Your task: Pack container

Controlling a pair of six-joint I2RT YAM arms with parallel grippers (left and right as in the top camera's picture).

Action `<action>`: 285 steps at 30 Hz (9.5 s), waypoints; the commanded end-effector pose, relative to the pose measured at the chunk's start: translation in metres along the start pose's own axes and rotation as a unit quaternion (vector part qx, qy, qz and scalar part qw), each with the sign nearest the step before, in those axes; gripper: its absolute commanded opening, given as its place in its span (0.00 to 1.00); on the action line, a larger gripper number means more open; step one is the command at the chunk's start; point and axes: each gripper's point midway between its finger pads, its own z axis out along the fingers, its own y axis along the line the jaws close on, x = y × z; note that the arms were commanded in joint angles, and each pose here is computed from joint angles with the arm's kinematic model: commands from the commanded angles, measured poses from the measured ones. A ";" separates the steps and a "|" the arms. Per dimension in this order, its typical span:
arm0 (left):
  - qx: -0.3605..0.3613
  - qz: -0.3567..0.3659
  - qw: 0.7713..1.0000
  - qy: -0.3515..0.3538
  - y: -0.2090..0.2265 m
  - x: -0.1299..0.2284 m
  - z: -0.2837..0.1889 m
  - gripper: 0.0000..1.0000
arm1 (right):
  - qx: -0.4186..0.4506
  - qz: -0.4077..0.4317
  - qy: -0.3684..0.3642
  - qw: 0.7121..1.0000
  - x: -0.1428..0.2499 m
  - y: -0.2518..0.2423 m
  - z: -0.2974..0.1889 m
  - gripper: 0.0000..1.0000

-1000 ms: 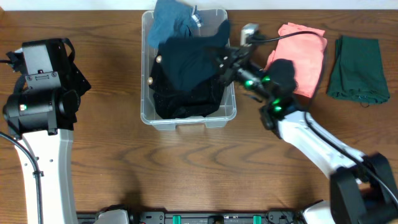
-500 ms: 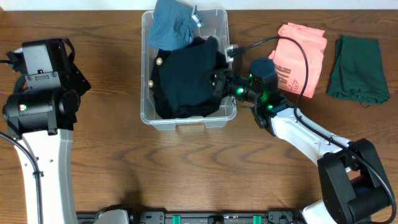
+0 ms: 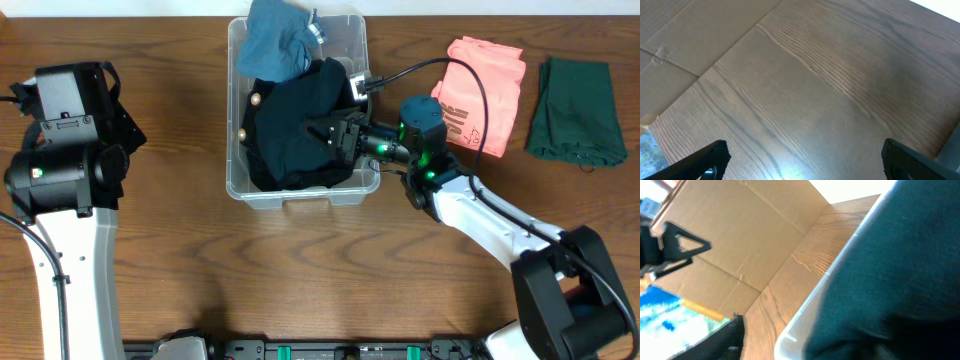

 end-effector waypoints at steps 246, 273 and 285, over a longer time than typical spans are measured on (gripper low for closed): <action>-0.004 -0.005 1.000 0.000 0.003 -0.001 0.000 0.98 | 0.280 -0.088 -0.307 0.905 -0.204 -0.015 -0.356 0.01; -0.004 -0.005 1.000 -0.001 0.003 -0.001 0.000 0.98 | 0.053 -0.363 -0.301 0.880 -0.166 0.024 -0.033 0.01; -0.004 -0.005 1.000 -0.001 0.003 -0.001 0.000 0.98 | -0.053 -0.243 -0.176 0.952 -0.086 -0.009 0.035 0.01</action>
